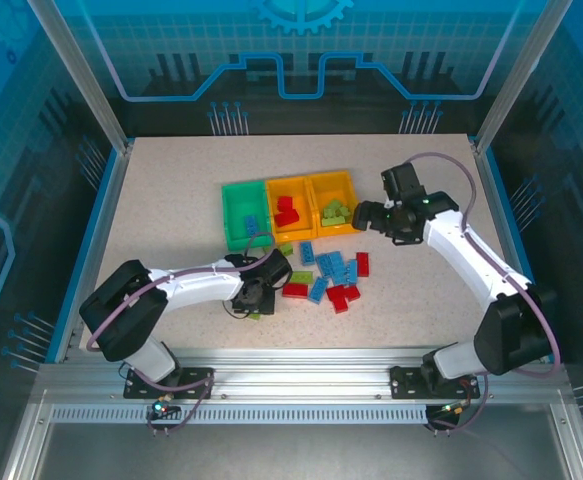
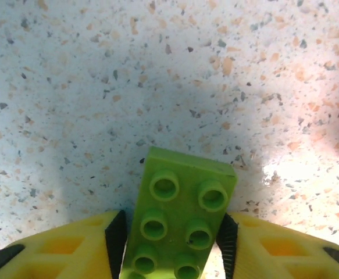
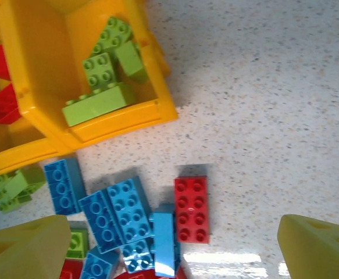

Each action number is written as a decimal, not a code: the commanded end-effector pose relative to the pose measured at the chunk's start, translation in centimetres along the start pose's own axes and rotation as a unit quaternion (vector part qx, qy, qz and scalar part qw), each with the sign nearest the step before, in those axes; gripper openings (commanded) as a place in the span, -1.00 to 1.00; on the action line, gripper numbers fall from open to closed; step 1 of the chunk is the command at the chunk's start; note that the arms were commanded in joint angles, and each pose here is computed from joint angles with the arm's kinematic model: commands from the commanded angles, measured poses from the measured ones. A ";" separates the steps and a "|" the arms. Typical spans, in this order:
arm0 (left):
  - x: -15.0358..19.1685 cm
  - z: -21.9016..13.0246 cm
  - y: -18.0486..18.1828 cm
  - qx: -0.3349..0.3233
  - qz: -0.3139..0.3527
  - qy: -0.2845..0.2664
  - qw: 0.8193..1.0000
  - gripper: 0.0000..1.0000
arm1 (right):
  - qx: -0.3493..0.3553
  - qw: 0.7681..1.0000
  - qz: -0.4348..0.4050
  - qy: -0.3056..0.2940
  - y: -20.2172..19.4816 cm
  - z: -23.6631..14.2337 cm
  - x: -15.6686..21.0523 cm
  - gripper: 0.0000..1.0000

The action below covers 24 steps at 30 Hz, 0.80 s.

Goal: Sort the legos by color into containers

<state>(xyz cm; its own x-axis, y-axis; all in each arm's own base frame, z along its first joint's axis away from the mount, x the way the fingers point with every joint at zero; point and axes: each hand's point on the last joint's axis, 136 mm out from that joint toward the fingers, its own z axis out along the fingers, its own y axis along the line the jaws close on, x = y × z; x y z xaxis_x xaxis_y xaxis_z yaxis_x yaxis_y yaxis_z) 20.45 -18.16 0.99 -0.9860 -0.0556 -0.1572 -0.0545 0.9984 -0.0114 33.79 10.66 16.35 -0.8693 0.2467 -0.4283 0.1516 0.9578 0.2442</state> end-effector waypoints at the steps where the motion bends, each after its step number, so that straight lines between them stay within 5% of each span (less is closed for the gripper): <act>1: 0.3 1.4 0.3 -0.012 -0.004 0.007 1.000 -0.22 | 0.006 1.000 -0.002 -0.005 -1.4 -0.7 0.2 0.87; 10: -3.1 -3.2 -0.3 0.001 -0.018 -0.047 0.999 -0.31 | 0.011 1.000 0.005 -0.001 -3.5 -0.7 1.8 0.83; 18: -13.2 -10.9 -7.6 0.115 0.010 -0.131 0.985 -0.26 | -0.001 0.999 -0.016 0.039 -2.9 1.3 7.2 0.78; 24: -20.6 -12.0 -13.4 0.176 0.034 -0.133 0.975 -0.27 | 0.016 0.997 -0.049 0.053 -2.8 1.7 11.7 0.79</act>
<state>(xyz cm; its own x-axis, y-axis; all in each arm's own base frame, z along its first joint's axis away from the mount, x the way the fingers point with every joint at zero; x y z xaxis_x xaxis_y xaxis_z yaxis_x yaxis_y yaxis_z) 38.19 -28.97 17.65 -0.8755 -0.1116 -0.4701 0.0520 0.9456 -0.3213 24.97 11.05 9.33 -0.9347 0.1224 -0.3336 0.0641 0.9815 0.1804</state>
